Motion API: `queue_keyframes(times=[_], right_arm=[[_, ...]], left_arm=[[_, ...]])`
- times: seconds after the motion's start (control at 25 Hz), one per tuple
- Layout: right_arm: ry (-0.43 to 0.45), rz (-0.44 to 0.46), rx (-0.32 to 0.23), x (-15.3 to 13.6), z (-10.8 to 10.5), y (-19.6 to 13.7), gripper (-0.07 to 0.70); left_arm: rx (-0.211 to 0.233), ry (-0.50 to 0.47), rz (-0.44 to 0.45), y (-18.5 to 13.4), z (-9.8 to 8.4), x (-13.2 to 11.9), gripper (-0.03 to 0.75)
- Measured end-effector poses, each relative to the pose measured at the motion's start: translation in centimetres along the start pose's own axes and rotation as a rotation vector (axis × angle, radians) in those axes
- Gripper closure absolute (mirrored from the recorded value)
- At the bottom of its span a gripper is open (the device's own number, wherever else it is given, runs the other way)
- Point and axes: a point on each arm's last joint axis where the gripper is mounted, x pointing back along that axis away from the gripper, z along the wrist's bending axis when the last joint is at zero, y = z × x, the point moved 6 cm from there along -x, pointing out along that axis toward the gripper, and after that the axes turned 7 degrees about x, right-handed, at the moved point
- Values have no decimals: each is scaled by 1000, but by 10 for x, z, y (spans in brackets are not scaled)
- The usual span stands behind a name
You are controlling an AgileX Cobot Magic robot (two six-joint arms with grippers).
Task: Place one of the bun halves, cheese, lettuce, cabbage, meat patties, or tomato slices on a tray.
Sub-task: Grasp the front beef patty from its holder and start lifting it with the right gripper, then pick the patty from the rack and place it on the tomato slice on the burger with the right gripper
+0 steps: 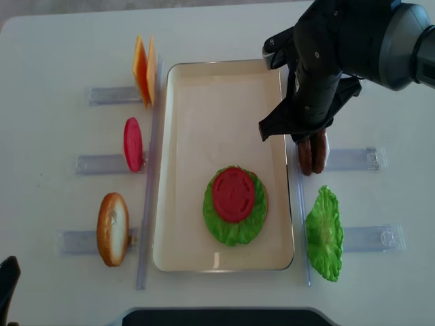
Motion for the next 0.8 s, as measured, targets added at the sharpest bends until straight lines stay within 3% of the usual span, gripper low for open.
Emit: queue_keyframes(times=[0.08, 0.52, 0.8], right_arm=[[-5, -2, 3, 0, -1, 0, 513], [33, 2, 7, 3, 4, -1, 513], [83, -64, -14, 46, 10, 4, 513]], left_arm=[[0, 0, 0, 0, 0, 0, 433], [0, 0, 0, 0, 0, 0, 433], [0, 0, 0, 0, 0, 0, 433]])
